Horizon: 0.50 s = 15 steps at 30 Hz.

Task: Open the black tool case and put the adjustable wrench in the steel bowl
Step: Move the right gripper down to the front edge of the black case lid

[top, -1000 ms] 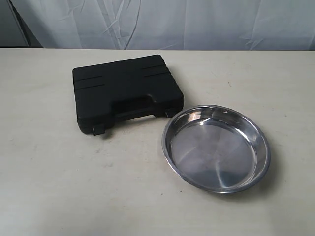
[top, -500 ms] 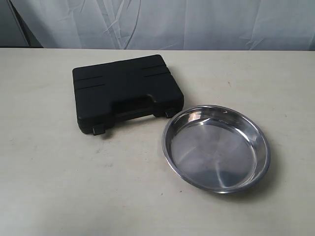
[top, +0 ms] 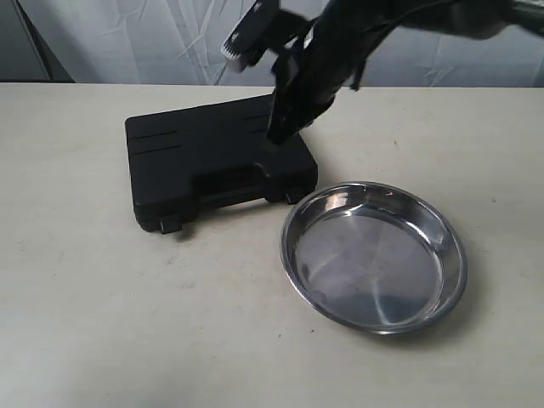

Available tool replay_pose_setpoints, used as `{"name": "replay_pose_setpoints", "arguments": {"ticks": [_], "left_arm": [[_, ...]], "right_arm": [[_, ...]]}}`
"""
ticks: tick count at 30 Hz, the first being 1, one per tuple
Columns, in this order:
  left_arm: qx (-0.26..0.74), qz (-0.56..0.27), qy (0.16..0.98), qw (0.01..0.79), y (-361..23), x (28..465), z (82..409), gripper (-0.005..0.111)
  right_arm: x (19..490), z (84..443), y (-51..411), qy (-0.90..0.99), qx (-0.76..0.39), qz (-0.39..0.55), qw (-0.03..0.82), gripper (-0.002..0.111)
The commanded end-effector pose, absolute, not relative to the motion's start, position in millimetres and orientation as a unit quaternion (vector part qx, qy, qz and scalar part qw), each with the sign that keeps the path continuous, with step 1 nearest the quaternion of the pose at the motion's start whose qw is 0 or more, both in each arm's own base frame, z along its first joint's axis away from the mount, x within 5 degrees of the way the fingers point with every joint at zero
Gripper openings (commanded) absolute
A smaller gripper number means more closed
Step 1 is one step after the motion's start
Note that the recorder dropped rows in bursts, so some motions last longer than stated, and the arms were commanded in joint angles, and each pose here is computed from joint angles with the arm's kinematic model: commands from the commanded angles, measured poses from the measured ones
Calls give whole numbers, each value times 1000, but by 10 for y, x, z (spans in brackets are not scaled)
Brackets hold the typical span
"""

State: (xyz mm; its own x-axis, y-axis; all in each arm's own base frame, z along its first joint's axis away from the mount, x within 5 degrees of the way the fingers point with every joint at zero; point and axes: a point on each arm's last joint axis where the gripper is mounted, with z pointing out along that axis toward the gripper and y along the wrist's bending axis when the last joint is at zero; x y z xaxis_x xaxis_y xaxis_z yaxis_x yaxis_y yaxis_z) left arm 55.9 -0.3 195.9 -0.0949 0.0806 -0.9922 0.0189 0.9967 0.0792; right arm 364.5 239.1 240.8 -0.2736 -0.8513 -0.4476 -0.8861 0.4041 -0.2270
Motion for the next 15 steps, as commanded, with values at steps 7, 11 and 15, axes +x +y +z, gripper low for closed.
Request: {"name": "replay_pose_setpoints", "arguments": {"ticks": [7, 11, 15], "left_arm": [[33, 22, 739, 673, -4, 561, 1968, 0], [33, 22, 738, 674, -4, 561, 1969, 0], [33, 22, 738, 674, -4, 561, 1969, 0]], "right_arm": [[3687, 1856, 3036, 701, -661, -53, 262, 41], [3662, 1803, 3051, 702, -665, -52, 249, 68], [3613, 1778, 3052, 719, -655, -28, 229, 68]]}}
